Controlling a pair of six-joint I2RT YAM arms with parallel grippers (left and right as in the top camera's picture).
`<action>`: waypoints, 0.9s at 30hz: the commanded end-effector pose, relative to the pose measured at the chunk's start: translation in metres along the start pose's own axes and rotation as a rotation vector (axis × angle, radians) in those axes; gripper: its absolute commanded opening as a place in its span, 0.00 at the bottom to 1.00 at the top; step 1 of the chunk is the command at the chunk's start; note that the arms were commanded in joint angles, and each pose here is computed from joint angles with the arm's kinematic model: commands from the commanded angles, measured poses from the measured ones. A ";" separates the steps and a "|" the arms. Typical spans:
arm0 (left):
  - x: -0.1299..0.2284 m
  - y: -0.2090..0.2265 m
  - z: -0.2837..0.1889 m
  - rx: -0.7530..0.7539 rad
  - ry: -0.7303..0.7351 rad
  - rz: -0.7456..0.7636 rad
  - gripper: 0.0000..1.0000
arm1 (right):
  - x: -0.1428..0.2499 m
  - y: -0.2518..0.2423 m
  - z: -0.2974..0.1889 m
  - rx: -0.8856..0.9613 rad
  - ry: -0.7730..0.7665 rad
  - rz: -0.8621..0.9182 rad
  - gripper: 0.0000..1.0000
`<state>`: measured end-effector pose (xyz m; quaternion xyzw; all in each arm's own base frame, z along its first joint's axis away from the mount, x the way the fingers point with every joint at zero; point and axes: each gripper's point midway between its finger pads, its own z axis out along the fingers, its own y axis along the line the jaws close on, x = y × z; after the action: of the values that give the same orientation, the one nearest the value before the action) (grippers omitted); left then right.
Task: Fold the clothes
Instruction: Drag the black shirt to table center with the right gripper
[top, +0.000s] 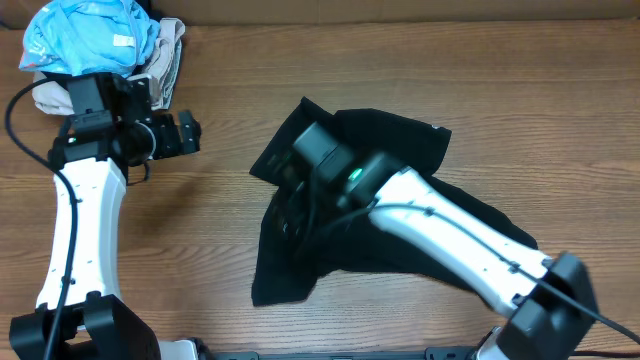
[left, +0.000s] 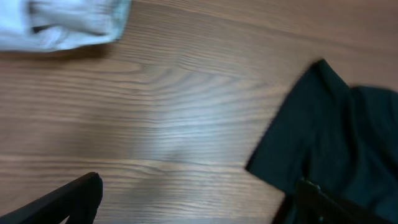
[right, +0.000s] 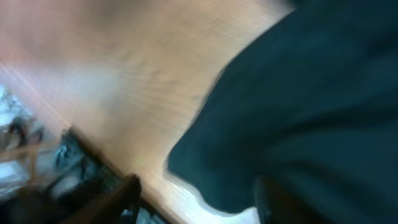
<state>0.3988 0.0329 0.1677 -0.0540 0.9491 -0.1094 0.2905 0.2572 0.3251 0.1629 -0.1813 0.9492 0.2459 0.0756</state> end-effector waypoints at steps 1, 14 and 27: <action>-0.003 -0.039 0.002 0.092 -0.002 0.180 1.00 | -0.048 -0.052 -0.056 0.088 -0.189 0.106 0.73; 0.042 -0.139 0.016 0.180 0.109 0.450 1.00 | -0.069 -0.290 -0.091 0.409 -0.274 0.573 0.79; 0.102 -0.176 0.027 0.229 0.289 0.557 0.99 | -0.063 -0.383 -0.036 0.446 -0.215 0.663 0.79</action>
<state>0.3422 -0.1524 0.1461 0.2365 0.9404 -0.1424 0.1984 0.4520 0.0177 0.0484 0.1948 0.9704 0.0685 0.1249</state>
